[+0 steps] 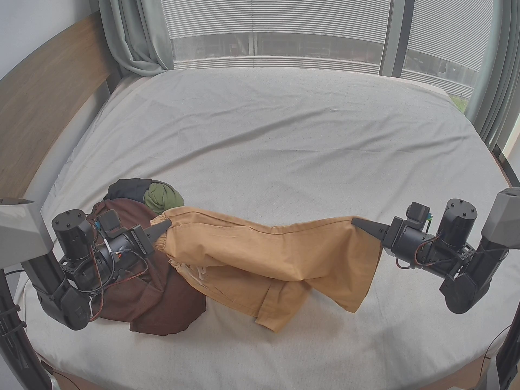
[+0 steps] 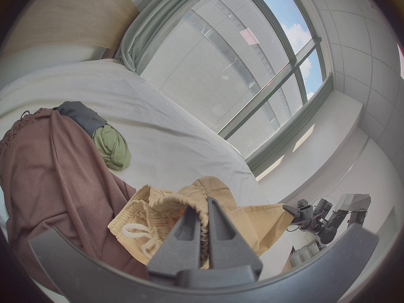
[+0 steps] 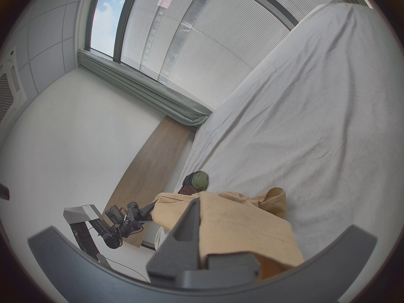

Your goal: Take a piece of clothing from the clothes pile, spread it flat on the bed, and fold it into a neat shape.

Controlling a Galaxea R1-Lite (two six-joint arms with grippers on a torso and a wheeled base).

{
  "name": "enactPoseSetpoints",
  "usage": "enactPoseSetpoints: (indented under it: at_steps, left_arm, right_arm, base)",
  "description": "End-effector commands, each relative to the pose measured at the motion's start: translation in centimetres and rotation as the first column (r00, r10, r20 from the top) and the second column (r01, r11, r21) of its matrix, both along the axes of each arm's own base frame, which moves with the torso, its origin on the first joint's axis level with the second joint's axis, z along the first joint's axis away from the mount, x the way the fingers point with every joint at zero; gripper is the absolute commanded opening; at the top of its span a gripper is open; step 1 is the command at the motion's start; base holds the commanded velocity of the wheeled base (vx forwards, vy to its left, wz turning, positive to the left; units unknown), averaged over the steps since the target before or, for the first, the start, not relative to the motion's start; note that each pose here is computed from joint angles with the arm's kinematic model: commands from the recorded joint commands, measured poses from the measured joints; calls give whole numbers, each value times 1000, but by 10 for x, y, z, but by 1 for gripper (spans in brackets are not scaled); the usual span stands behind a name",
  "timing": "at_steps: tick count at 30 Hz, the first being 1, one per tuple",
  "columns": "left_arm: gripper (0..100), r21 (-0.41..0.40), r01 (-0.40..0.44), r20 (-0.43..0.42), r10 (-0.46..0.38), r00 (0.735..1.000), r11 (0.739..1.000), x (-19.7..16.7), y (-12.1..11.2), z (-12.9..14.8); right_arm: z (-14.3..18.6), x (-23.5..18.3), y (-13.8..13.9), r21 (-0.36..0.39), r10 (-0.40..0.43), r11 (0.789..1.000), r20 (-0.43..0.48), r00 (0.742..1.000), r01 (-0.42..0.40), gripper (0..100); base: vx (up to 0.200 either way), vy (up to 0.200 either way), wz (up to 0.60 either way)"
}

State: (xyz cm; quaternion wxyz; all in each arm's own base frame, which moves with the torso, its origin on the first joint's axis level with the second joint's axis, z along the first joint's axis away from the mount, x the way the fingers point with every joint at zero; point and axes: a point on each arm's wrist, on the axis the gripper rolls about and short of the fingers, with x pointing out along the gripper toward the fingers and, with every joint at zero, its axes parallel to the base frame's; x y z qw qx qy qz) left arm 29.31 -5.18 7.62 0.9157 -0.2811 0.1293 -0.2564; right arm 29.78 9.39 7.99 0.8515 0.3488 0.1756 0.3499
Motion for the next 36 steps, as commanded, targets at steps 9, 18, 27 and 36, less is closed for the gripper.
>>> enactPoseSetpoints:
  at_steps: [9,18,27,36]
  left_arm:
    - [0,-9,-6,57,7,998,1000,-1,2,15]
    - [0,-12,-11,71,12,997,1000,-1,3,19]
    - [0,-17,-14,84,15,996,1000,-2,4,23]
    - [0,-23,-34,122,37,992,999,-1,11,33]
  right_arm:
    - [21,-4,-6,16,-16,1000,70,997,15,0]
    - [29,-7,-7,23,-16,1000,93,996,14,0]
    - [37,-10,-7,29,-15,999,117,993,12,0]
    - [43,-11,-8,35,-19,999,139,990,14,0]
  base:
    - [0,0,0]
    - [0,0,0]
    - [0,0,0]
    - [0,0,0]
